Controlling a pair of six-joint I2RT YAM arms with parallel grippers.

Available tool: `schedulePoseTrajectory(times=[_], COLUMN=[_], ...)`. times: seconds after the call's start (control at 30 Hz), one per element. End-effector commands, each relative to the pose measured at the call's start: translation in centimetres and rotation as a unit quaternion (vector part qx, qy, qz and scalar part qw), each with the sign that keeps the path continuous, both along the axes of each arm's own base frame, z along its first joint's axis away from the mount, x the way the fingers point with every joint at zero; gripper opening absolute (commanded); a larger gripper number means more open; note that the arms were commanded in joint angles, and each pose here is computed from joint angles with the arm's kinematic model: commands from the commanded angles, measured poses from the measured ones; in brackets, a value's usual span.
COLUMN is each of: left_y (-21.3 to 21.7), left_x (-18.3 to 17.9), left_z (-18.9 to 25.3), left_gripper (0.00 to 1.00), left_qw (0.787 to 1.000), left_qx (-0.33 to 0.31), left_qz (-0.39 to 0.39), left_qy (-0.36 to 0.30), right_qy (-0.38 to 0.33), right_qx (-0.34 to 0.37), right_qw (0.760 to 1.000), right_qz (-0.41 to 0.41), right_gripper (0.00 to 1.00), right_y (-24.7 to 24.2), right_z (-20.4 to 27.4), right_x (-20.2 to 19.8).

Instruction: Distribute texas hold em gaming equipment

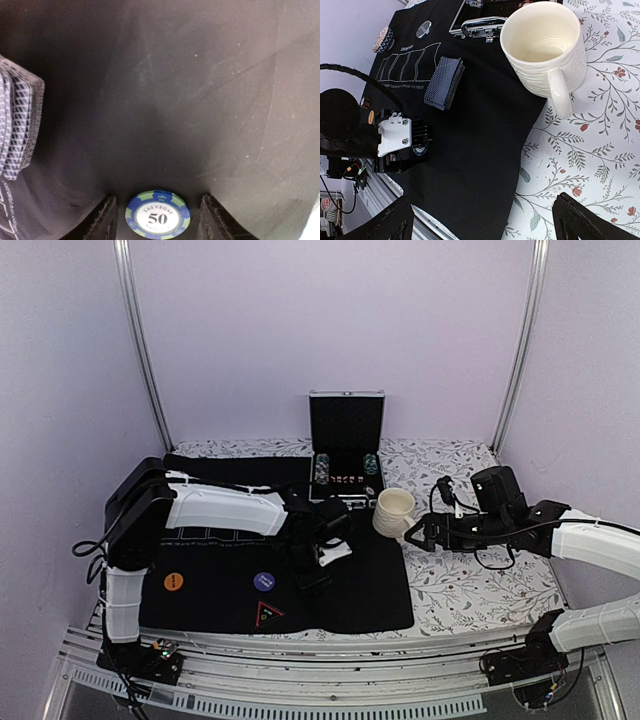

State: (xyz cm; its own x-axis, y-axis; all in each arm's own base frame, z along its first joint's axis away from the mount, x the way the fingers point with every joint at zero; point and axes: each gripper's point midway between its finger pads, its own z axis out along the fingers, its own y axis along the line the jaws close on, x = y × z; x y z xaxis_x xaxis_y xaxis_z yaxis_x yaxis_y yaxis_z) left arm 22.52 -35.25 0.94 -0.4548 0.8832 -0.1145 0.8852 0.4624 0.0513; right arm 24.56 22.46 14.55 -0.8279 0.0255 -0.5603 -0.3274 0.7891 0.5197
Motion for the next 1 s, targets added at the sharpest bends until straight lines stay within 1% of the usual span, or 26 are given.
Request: schedulePoseTrajectory(times=[0.0,0.1,0.2,0.33,0.53,0.73,0.97], left_y=[4.2,4.1,3.9,3.7,4.8,4.2,3.4], left_x=[-0.5,-0.6,-0.8,-0.9,-1.2,-1.6,-1.7], left_z=[-1.6,-1.6,-1.4,-1.3,-2.4,-2.2,-1.3], left_gripper=[0.59,0.6,0.63,0.63,0.56,0.45,0.38], left_qw=[0.996,0.997,0.997,0.998,0.996,0.997,0.998], left_qx=[0.084,0.081,0.073,0.066,0.082,0.064,0.043], left_qz=[0.005,0.004,0.003,0.002,0.003,0.002,0.001], left_qy=[0.009,0.013,0.02,0.023,0.036,0.052,0.054], right_qy=[-0.001,-0.001,-0.002,-0.001,-0.004,-0.004,-0.005], right_qx=[0.004,0.004,0.003,0.003,0.003,0.003,0.002], right_qw=[1.0,1.0,1.0,1.0,1.0,1.0,1.0], right_qz=[-0.004,-0.004,-0.004,-0.002,-0.002,-0.003,-0.005], right_gripper=[0.99,0.99,0.99,0.99,0.99,0.99,0.99], right_y=[-0.2,-0.1,-0.2,-0.1,-0.2,-0.2,-0.4], right_z=[0.1,0.1,0.0,0.0,0.2,0.3,0.3], right_x=[0.0,0.0,0.0,0.0,0.1,0.0,-0.1])
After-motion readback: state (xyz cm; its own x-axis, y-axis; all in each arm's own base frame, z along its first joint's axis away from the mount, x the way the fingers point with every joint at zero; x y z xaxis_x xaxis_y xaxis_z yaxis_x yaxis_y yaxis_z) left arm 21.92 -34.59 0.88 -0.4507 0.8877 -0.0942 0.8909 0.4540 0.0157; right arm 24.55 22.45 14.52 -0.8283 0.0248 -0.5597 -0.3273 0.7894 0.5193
